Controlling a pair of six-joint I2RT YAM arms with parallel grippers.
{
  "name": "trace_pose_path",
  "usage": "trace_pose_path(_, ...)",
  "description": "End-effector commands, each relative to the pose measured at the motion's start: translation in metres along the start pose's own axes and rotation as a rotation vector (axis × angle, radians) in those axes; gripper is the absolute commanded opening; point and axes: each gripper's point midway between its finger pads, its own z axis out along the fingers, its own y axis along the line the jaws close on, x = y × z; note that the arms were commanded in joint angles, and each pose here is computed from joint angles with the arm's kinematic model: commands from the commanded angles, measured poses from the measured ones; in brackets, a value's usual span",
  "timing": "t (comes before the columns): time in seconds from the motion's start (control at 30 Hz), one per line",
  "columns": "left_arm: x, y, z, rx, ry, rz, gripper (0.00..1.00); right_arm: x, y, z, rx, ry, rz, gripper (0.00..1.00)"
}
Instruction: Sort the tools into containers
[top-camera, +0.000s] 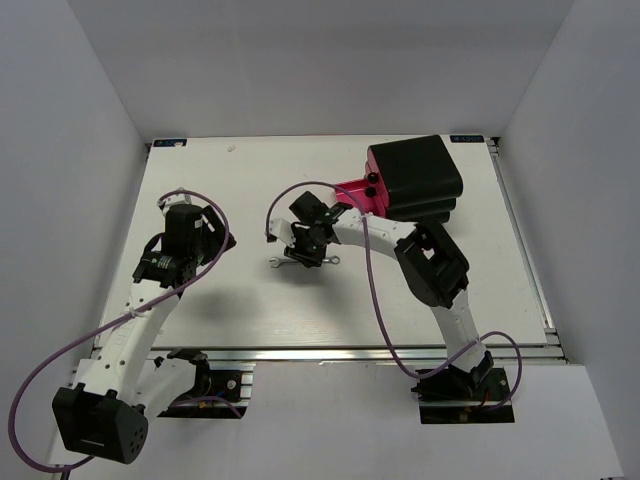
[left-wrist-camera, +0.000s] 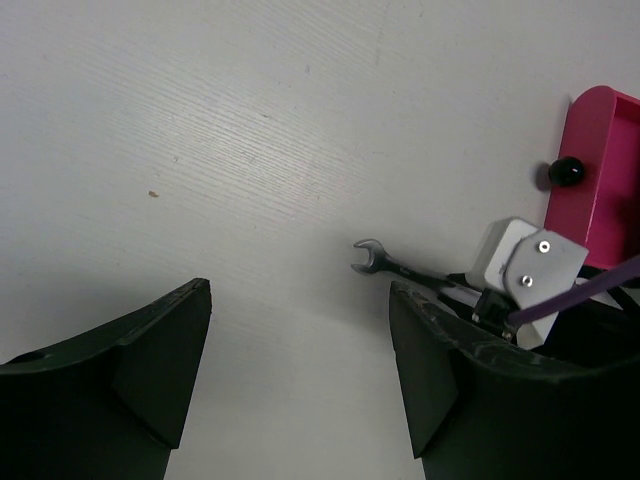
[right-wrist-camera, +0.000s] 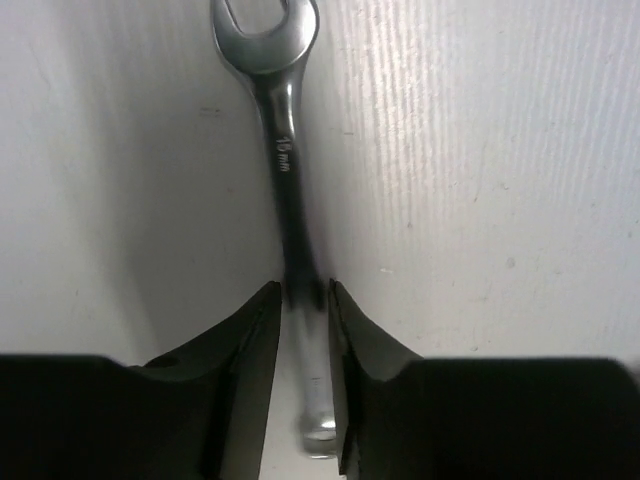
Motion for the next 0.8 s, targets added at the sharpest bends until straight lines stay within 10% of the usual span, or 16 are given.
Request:
trace_pose_path(0.0, -0.01, -0.002, -0.004, 0.009, -0.043, -0.011, 0.81, 0.066, 0.026, 0.021, -0.046, 0.191, -0.008, 0.3)
trace_pose_path(0.17, -0.009, -0.002, -0.003, 0.014, -0.036, -0.011, 0.81, 0.08, 0.029, 0.025, -0.051, 0.231, -0.017, 0.0)
trace_pose_path(0.77, -0.012, -0.001, -0.009, 0.014, -0.054, -0.011, 0.81, -0.018, -0.002, -0.032, -0.041, -0.031, 0.017, 0.0)
